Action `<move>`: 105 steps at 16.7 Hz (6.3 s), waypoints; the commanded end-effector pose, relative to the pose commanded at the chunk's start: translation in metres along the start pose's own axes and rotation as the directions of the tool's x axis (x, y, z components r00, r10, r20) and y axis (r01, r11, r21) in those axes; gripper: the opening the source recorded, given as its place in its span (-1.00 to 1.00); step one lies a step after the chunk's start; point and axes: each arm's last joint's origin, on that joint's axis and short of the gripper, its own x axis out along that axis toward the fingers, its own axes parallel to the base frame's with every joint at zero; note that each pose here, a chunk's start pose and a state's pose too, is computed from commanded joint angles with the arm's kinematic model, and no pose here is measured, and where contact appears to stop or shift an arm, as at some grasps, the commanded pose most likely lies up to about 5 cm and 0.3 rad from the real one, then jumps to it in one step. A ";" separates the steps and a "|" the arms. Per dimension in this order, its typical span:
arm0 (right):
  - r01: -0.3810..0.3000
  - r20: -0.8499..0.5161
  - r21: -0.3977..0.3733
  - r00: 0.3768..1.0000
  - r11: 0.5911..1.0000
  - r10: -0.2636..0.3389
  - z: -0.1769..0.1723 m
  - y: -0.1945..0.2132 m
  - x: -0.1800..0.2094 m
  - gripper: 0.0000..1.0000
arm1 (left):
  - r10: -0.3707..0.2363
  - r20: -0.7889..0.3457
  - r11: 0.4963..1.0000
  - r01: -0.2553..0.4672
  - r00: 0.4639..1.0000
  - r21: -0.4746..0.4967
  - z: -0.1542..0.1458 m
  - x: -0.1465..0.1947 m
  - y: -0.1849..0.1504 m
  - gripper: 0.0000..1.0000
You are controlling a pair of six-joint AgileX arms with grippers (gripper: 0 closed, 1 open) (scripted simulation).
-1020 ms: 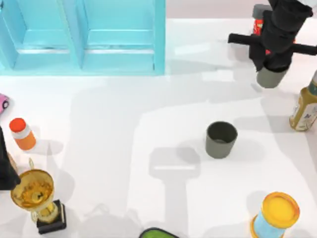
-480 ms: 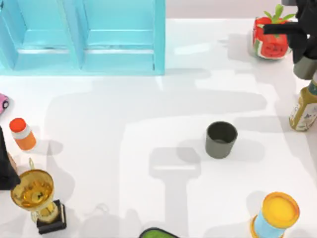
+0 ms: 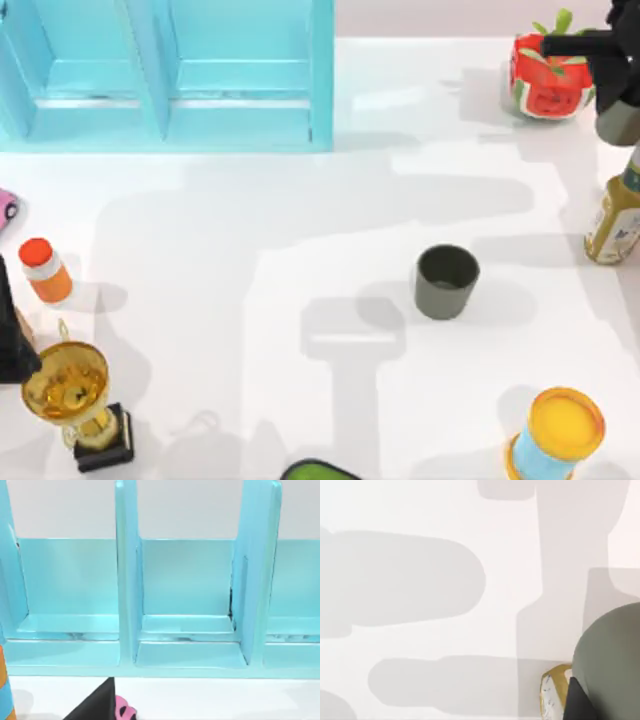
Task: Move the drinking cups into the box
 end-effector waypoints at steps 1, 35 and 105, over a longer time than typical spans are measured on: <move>-0.011 0.030 -0.006 0.999 1.000 0.011 -0.001 -0.009 -0.007 -1.00 | 0.000 0.000 1.000 0.000 1.000 0.000 0.000 0.000 0.000 1.00; -0.009 -0.103 0.023 0.995 1.000 0.011 -0.249 -0.180 -0.017 -1.00 | 0.000 0.000 1.000 0.000 1.000 0.000 0.000 0.000 0.000 1.00; 0.034 -0.171 0.016 0.985 0.999 -0.031 -0.106 0.132 0.006 1.00 | 0.000 0.000 1.000 0.000 1.000 0.000 0.000 0.000 0.000 1.00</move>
